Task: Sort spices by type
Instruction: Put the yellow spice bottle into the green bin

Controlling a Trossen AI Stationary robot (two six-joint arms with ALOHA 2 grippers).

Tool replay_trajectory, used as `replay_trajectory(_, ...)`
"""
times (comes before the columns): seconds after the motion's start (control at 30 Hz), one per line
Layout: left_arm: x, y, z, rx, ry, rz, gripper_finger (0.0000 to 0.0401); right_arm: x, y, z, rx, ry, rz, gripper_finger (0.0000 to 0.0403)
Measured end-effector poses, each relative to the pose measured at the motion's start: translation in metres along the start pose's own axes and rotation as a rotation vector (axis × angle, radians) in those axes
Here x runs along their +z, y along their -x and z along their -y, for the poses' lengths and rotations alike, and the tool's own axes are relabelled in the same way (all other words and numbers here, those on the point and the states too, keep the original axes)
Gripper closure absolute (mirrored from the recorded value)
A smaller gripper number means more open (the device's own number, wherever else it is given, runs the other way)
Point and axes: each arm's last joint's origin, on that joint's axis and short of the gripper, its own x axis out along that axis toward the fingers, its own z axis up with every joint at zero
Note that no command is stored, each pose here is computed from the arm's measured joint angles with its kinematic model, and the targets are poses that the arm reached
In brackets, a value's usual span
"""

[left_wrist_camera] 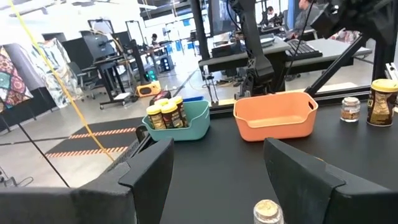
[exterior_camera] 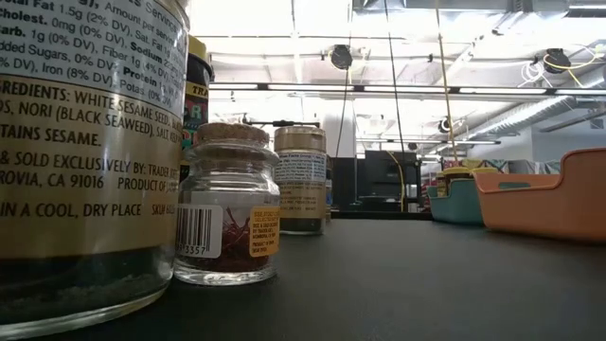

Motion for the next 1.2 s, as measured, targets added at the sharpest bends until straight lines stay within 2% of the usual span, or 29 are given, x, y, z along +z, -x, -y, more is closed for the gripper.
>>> replay_trajectory(0.1,0.0,-0.001,0.001,-0.037,0.007,0.006,0.015,-0.011,-0.008,0.005,-0.035,-0.009,-0.011,0.0393)
replay_trajectory(0.23,-0.002,-0.003,0.003,-0.081,0.031,0.001,0.015,-0.015,-0.021,0.012,-0.118,-0.029,0.015,0.0354)
replay_trajectory(0.6,-0.008,-0.01,0.004,-0.093,0.041,-0.035,0.015,-0.02,-0.051,0.008,-0.18,0.101,-0.016,0.0177)
replay_trajectory(0.73,-0.008,-0.011,0.004,-0.093,0.049,-0.027,0.015,-0.02,-0.052,0.01,-0.205,0.14,-0.031,0.0132)
replay_trajectory(0.9,-0.008,-0.011,0.004,-0.093,0.049,-0.027,0.015,-0.017,-0.051,0.015,-0.275,0.151,-0.031,0.0106)
replay_trajectory(1.2,-0.008,-0.011,0.004,-0.094,0.041,-0.033,0.015,-0.019,-0.051,0.023,-0.349,0.228,-0.057,0.0104)
